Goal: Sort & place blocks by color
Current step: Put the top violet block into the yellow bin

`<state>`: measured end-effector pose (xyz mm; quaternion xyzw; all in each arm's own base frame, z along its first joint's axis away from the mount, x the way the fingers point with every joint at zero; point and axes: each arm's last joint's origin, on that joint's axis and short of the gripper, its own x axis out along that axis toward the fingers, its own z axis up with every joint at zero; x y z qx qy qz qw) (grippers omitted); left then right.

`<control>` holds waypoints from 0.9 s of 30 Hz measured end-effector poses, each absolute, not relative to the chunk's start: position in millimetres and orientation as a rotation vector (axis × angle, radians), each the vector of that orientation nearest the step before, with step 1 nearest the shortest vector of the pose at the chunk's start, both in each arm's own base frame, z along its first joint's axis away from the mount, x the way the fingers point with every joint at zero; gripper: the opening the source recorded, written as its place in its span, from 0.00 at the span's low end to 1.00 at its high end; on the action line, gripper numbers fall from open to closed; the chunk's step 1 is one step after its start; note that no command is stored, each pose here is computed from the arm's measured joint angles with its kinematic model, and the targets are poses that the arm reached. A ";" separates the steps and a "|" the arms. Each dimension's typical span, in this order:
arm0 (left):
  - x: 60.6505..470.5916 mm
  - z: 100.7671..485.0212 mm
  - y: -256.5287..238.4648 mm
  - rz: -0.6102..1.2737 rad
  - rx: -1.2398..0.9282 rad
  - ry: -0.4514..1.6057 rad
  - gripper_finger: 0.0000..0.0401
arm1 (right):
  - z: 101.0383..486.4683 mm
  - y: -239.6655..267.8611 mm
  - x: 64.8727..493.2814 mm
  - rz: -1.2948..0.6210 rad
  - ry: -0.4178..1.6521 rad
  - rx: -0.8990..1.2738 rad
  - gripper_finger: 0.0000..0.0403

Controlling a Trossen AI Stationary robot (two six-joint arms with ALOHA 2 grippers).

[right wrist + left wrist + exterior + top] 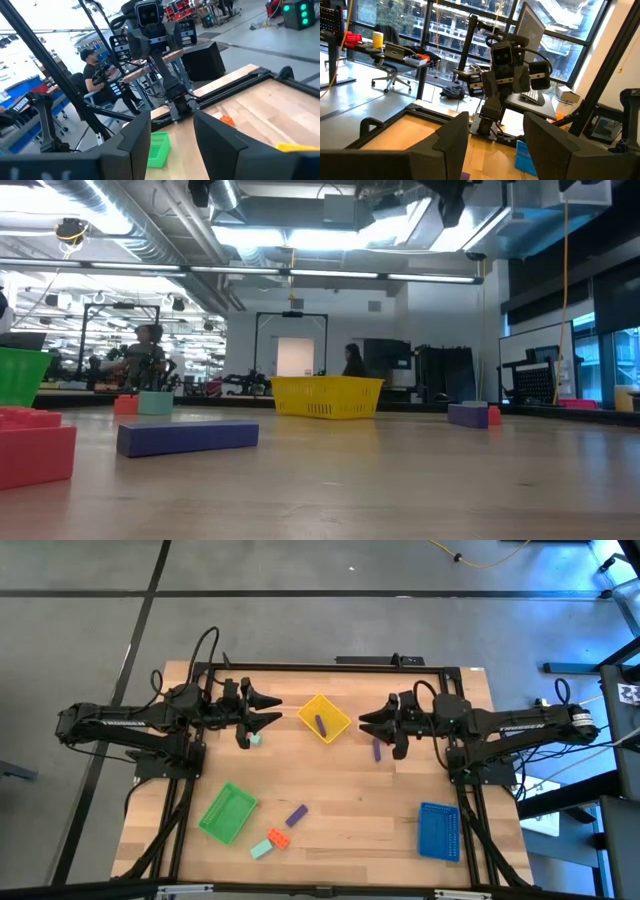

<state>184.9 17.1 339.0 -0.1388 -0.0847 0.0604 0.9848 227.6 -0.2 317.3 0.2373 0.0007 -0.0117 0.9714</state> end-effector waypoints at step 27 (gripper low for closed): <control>184.7 339.6 17.1 0.121 -0.282 -0.176 0.45 | 225.5 1.2 263.7 -0.902 1.071 0.856 0.38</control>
